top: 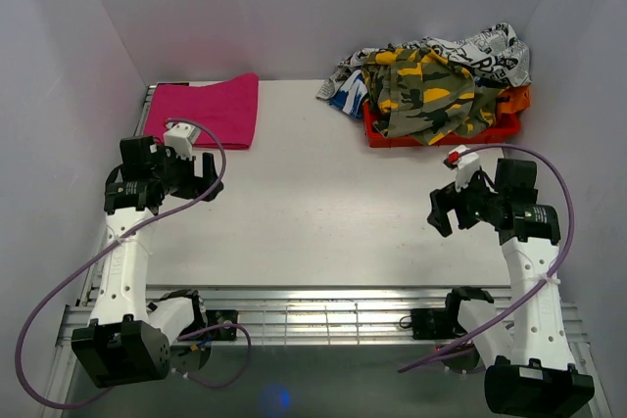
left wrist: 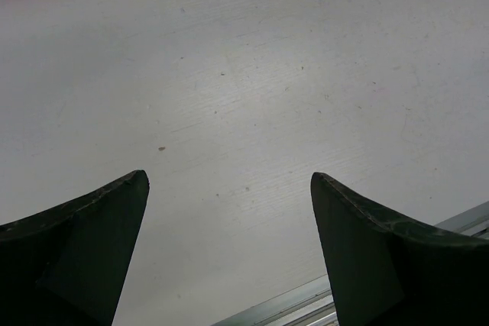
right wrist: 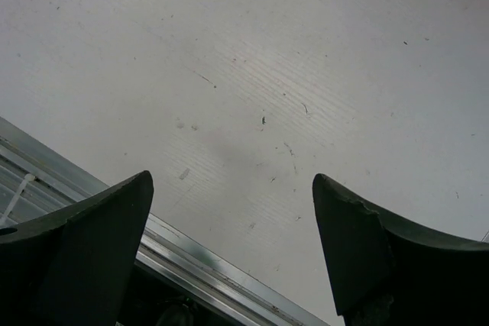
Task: Fold and stack the trousers
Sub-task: Grab the trousers from the pile
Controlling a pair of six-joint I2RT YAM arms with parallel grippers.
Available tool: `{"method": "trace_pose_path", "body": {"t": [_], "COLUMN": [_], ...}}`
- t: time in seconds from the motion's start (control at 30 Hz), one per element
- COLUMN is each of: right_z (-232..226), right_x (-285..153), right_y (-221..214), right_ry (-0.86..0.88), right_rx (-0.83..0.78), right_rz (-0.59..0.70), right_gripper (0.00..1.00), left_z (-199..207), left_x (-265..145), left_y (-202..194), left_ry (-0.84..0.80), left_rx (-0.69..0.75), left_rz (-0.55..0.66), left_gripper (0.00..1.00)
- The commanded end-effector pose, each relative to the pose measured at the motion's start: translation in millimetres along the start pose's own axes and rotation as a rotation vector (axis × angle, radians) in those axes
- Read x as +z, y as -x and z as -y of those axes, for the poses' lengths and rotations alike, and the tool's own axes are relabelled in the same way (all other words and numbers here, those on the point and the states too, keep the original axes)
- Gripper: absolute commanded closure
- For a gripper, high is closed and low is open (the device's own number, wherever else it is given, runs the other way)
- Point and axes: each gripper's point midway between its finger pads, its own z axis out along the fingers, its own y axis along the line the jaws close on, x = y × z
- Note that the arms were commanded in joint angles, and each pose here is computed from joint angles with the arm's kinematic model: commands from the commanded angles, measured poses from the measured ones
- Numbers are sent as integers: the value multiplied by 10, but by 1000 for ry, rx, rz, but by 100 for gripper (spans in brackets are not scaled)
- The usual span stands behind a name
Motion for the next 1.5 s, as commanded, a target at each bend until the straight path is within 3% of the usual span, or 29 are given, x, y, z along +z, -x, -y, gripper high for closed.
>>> {"method": "trace_pose_path", "body": {"t": [0.0,0.3,0.33,0.37,0.6,0.8,0.93,1.2,1.3,1.37,1.47], "right_z": [240,1040,1191,1304,2128,2546,2680,2553,2332,2202,2112], "right_x": [-68,-13,156,11,271,771,1247,1825,1950,1957,1870], "right_y": [381,1597,1635,1963,2420,2330,2019,1704,1690,1736,1886], "right_ry": [-94,-165,-152,-182,-283,-254,-219,-52,66,141,199], "right_rx": [12,122,165,171,281,388,439,488,512,519,511], "right_rz": [86,161,130,199,273,259,179,111,109,122,162], "right_gripper": [10,10,10,10,10,10,10,10,2,14,40], "left_z": [90,235,231,222,215,183,158,136,131,129,119], "left_x": [-80,-138,-132,-118,-39,28,50,25,18,9,-13], "left_y": [209,583,601,607,648,617,601,623,660,679,730], "left_ry": [-35,-121,-123,-123,-139,-136,-126,-109,-105,-104,-97], "left_rx": [25,-23,-23,-28,-70,-87,-93,-88,-88,-87,-86], "left_rz": [60,118,118,116,117,112,104,108,108,110,112], "left_gripper": [2,2,2,2,2,2,2,2,2,2,2]}}
